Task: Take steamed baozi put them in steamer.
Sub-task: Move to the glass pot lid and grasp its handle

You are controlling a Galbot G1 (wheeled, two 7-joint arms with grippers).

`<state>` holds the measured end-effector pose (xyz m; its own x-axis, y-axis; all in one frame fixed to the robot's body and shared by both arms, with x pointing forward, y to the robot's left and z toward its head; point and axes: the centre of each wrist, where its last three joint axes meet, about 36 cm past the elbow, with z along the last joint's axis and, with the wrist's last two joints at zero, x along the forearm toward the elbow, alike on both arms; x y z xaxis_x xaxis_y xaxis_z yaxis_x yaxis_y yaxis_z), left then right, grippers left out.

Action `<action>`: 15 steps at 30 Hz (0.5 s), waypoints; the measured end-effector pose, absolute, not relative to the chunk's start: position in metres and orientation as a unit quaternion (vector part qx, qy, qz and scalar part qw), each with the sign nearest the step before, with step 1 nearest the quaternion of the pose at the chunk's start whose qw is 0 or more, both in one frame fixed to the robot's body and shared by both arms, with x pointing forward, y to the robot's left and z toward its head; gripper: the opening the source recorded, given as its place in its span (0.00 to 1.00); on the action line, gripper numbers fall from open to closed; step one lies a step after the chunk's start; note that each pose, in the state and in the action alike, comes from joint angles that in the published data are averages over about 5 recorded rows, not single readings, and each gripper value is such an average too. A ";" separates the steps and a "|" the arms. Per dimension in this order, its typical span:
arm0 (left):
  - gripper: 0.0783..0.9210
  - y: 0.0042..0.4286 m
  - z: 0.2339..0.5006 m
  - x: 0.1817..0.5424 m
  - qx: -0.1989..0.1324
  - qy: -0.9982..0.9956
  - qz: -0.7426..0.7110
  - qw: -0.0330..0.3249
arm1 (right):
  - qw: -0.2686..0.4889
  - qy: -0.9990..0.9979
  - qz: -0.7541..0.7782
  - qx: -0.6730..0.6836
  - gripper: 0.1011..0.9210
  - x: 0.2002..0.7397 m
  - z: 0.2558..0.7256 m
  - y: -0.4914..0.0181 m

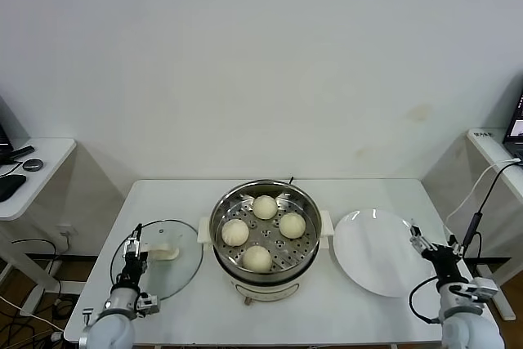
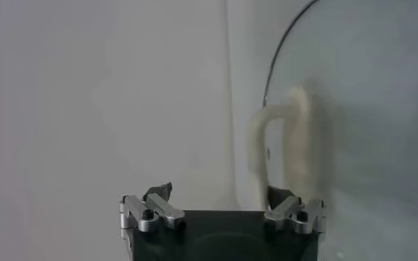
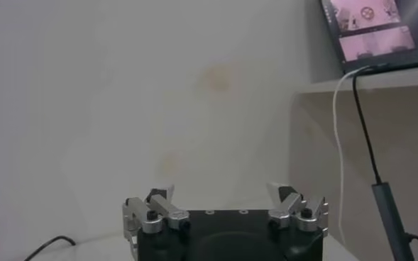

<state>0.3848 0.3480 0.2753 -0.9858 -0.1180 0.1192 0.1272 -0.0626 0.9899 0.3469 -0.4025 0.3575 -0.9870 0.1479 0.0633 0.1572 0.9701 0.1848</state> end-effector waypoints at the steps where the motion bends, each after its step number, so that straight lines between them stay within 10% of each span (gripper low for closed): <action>1: 0.88 0.348 0.275 0.388 -0.002 -0.681 -0.728 0.084 | 0.025 -0.992 -0.095 -0.077 0.88 0.346 0.357 -0.402; 15: 0.67 0.351 0.254 0.411 0.003 -0.692 -0.717 0.076 | 0.024 -0.992 -0.096 -0.078 0.88 0.340 0.355 -0.397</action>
